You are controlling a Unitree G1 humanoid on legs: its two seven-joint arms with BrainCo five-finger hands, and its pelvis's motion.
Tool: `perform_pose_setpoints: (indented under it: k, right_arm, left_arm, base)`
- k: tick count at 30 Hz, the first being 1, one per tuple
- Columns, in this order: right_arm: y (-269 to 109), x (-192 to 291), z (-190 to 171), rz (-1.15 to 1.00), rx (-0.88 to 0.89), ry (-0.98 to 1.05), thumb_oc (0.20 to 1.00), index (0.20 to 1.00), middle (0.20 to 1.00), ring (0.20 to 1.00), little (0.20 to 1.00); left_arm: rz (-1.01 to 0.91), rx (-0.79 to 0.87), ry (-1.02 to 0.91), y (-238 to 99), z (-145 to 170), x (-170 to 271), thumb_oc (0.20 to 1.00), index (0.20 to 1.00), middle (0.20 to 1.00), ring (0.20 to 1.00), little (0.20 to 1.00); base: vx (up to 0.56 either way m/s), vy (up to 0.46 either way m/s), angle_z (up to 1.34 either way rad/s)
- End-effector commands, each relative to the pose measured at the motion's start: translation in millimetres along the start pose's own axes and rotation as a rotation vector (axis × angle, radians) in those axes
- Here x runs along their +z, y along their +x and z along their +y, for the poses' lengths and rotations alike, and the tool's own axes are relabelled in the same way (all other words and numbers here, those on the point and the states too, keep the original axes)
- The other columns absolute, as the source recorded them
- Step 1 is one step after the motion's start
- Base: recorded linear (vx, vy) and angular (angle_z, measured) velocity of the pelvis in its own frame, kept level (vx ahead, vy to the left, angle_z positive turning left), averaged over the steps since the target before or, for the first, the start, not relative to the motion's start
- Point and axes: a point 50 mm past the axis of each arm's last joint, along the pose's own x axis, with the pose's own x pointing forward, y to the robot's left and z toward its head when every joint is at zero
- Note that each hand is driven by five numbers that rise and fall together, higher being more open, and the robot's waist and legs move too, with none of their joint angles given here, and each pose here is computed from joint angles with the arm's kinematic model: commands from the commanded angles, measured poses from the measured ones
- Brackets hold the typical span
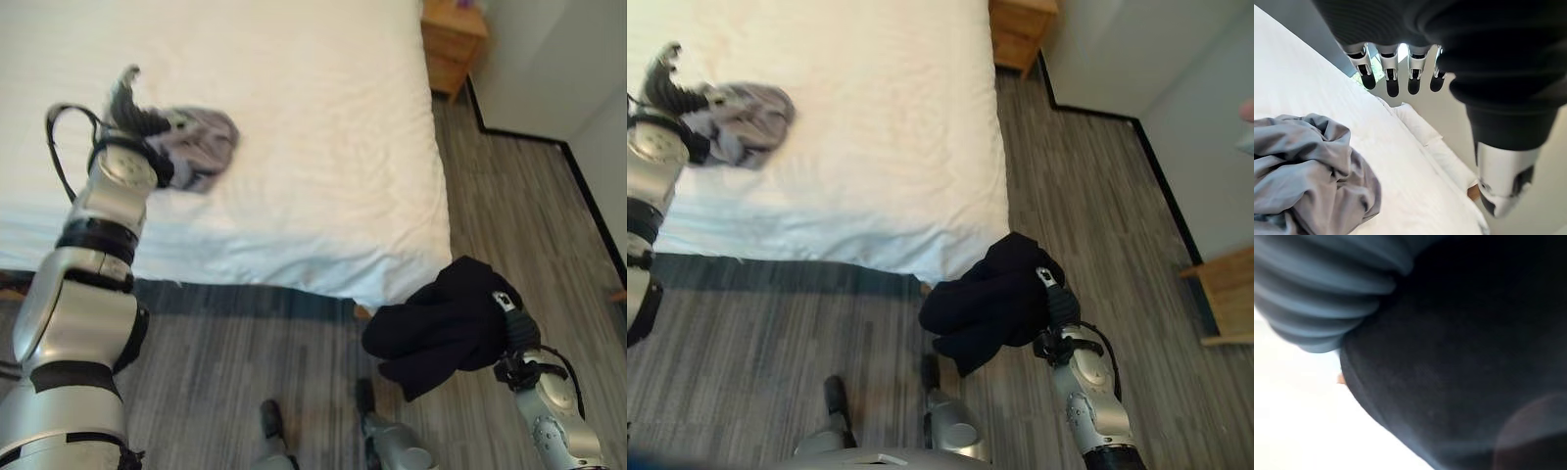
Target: Pick up bed clothes into laundry basket.
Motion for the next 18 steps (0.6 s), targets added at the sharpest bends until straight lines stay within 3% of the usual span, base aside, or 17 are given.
perform_pose_setpoints:
  k: [1,3,5,9,10,11,12,14,18]
  right_arm:
    - [12,43,-10,-0.196,0.006,-0.035,0.2,0.2,0.2,0.2,0.2]
    - [9,40,-14,-0.189,-0.013,-0.064,0.2,0.2,0.2,0.2,0.2]
    - [6,37,-15,-0.183,-0.021,-0.058,0.2,0.2,0.2,0.2,0.2]
    - [-6,26,-18,-0.157,-0.027,-0.08,0.2,0.2,0.2,0.2,0.2]
    - [-5,26,-18,-0.158,-0.027,-0.079,0.2,0.2,0.2,0.2,0.2]
    - [-7,29,-18,-0.167,-0.012,-0.086,0.2,0.2,0.2,0.2,0.2]
    - [-6,29,-17,-0.168,-0.011,-0.083,0.2,0.2,0.2,0.2,0.2]
    - [-4,34,-15,-0.18,0.021,-0.097,0.2,0.2,0.2,0.2,0.2]
    - [3,42,-6,-0.201,0.077,-0.126,0.2,0.2,0.2,0.2,0.2]
  left_arm:
    - [-0.127,0.301,0.026,11,103,49,1.0,1.0,1.0,1.0,1.0]
    - [-0.158,0.406,0.118,8,134,70,1.0,1.0,1.0,1.0,1.0]
    - [-0.169,0.436,0.136,7,141,78,1.0,1.0,1.0,1.0,1.0]
    - [-0.158,0.611,0.342,-3,186,102,1.0,1.0,1.0,1.0,1.0]
    - [-0.16,0.612,0.343,-3,186,103,1.0,1.0,1.0,1.0,1.0]
    - [-0.117,0.62,0.519,-4,193,105,1.0,1.0,1.0,1.0,1.0]
    - [-0.118,0.621,0.52,-5,194,106,1.0,1.0,1.0,1.0,1.0]
    - [-0.085,0.588,0.717,-4,194,113,1.0,1.0,1.0,1.0,1.0]
    - [-0.029,0.554,0.884,-3,192,112,1.0,1.0,1.0,1.0,1.0]
  base:
    - [-0.09,0.034,-0.1]
    - [-0.08,0.008,-0.12]
    - [-0.03,-0.001,-0.07]
    - [-0.01,0.007,-0.09]
    - [0.0,0.0,0.0]
    - [0.0,0.0,0.0]
    - [0.01,0.023,0.08]
    - [0.0,0.021,0.13]
    - [0.0,0.013,0.12]
